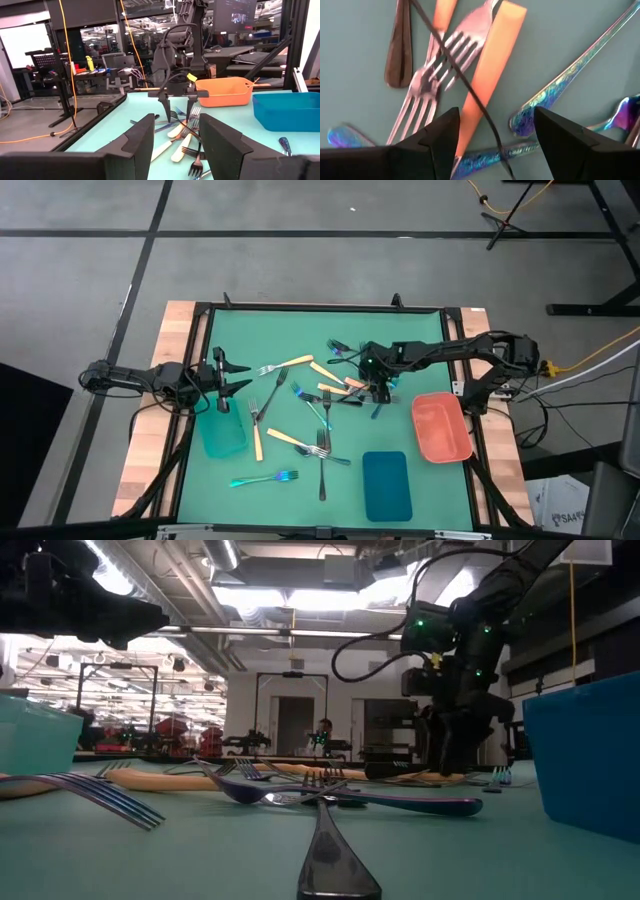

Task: Sort silverware by color (type)
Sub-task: Put the black fork into the orange bin

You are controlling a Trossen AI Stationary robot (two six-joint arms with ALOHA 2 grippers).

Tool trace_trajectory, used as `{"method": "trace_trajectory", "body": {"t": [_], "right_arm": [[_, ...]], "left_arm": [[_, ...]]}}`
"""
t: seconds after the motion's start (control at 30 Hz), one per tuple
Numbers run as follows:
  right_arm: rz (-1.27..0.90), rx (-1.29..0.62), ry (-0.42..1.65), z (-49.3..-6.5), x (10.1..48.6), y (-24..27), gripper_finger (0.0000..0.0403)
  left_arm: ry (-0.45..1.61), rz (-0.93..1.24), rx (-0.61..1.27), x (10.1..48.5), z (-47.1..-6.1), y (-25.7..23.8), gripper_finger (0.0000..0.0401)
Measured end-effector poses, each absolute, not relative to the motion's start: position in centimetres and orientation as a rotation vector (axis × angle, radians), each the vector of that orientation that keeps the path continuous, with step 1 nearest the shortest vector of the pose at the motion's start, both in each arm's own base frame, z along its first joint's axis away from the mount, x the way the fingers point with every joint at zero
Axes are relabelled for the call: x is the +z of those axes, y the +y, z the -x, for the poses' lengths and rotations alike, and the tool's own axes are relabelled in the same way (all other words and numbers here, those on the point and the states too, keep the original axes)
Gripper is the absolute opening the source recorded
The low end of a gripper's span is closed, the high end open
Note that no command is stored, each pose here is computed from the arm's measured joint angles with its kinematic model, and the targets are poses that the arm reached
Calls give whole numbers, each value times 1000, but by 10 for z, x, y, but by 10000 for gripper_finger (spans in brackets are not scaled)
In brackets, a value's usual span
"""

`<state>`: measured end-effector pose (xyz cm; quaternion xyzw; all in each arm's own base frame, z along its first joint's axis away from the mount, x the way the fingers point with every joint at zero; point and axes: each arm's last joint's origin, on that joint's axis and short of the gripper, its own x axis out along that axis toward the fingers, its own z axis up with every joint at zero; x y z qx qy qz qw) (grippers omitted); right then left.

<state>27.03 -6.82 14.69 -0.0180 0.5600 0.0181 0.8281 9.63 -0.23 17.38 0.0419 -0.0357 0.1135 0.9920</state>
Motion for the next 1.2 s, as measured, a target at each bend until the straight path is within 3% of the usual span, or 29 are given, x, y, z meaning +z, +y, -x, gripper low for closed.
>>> {"method": "trace_trajectory", "body": {"t": [1.2], "right_arm": [[97,18,1209,-276,158,-71,241]], "left_arm": [[-71,-84,228,174,-96,-2,151]]}}
